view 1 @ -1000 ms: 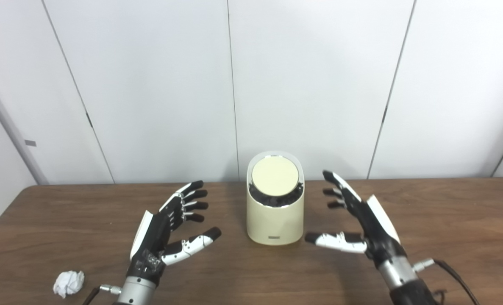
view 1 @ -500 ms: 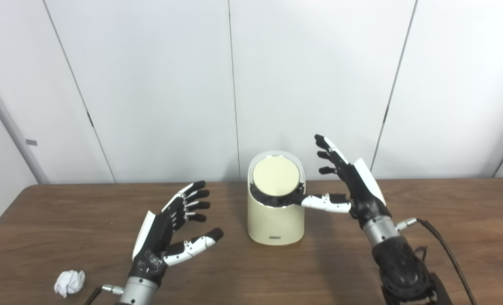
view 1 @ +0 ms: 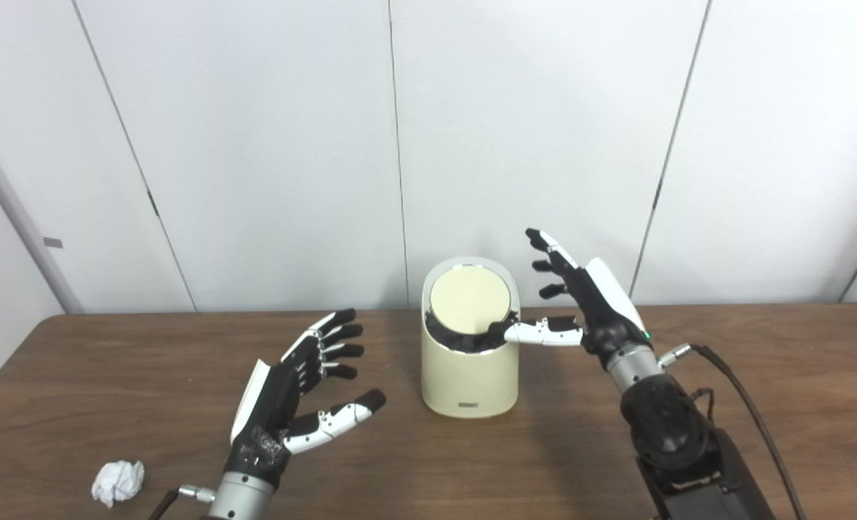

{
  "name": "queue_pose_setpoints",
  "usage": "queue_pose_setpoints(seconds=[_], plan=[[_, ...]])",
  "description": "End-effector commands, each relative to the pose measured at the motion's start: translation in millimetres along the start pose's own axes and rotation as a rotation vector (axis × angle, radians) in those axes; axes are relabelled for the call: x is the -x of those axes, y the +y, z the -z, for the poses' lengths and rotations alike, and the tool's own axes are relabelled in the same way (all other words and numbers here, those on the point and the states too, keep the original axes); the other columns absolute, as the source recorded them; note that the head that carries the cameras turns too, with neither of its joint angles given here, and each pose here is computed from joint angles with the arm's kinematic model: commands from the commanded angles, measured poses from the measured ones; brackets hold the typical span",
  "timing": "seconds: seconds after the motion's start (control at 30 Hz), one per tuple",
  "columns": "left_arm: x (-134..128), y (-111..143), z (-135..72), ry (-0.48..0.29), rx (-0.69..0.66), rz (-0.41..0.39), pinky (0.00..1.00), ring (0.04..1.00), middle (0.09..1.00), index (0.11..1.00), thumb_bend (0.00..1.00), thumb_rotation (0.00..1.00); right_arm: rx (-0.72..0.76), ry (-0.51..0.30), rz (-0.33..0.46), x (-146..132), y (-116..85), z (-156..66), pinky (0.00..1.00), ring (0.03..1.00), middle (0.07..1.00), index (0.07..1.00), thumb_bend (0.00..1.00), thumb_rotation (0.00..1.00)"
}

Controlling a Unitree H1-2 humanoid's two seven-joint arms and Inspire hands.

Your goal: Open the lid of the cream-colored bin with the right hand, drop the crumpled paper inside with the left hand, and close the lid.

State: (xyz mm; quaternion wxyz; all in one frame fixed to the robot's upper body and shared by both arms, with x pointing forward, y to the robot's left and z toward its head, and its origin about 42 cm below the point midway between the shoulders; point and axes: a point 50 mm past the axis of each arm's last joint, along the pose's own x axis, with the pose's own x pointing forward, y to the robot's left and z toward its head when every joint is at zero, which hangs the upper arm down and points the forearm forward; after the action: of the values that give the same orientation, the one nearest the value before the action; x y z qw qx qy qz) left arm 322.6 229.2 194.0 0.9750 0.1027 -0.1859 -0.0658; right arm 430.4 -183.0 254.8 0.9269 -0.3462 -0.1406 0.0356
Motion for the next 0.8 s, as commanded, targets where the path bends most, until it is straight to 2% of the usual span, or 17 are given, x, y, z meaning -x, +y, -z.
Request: queue_pose_setpoints(seconds=[0.0, 0.2, 0.57, 0.77], plan=[[-14, 1, -19, -0.091, 0.009, -0.004, 0.67, 0.755, 0.821, 0.868, 0.77, 0.24, 0.021, -0.091, 0.064, -21, -15, -28, 0.66, 0.833, 0.922, 0.94, 0.77, 0.39], [-14, 0, -19, -0.091, 0.006, 0.001, 0.66, 0.756, 0.818, 0.863, 0.77, 0.24, 0.029, -0.071, 0.047, -33, -10, -27, 0.67, 0.844, 0.927, 0.934, 0.8, 0.42], [-14, -2, -18, -0.088, 0.007, 0.009, 0.66, 0.756, 0.82, 0.866, 0.77, 0.24, 0.043, -0.079, 0.057, -47, -6, -29, 0.67, 0.841, 0.917, 0.913, 0.8, 0.39], [-13, -4, -19, -0.091, 0.006, 0.008, 0.65, 0.753, 0.818, 0.863, 0.77, 0.23, 0.078, -0.08, 0.052, -52, -5, -32, 0.72, 0.869, 0.921, 0.917, 0.79, 0.39]])
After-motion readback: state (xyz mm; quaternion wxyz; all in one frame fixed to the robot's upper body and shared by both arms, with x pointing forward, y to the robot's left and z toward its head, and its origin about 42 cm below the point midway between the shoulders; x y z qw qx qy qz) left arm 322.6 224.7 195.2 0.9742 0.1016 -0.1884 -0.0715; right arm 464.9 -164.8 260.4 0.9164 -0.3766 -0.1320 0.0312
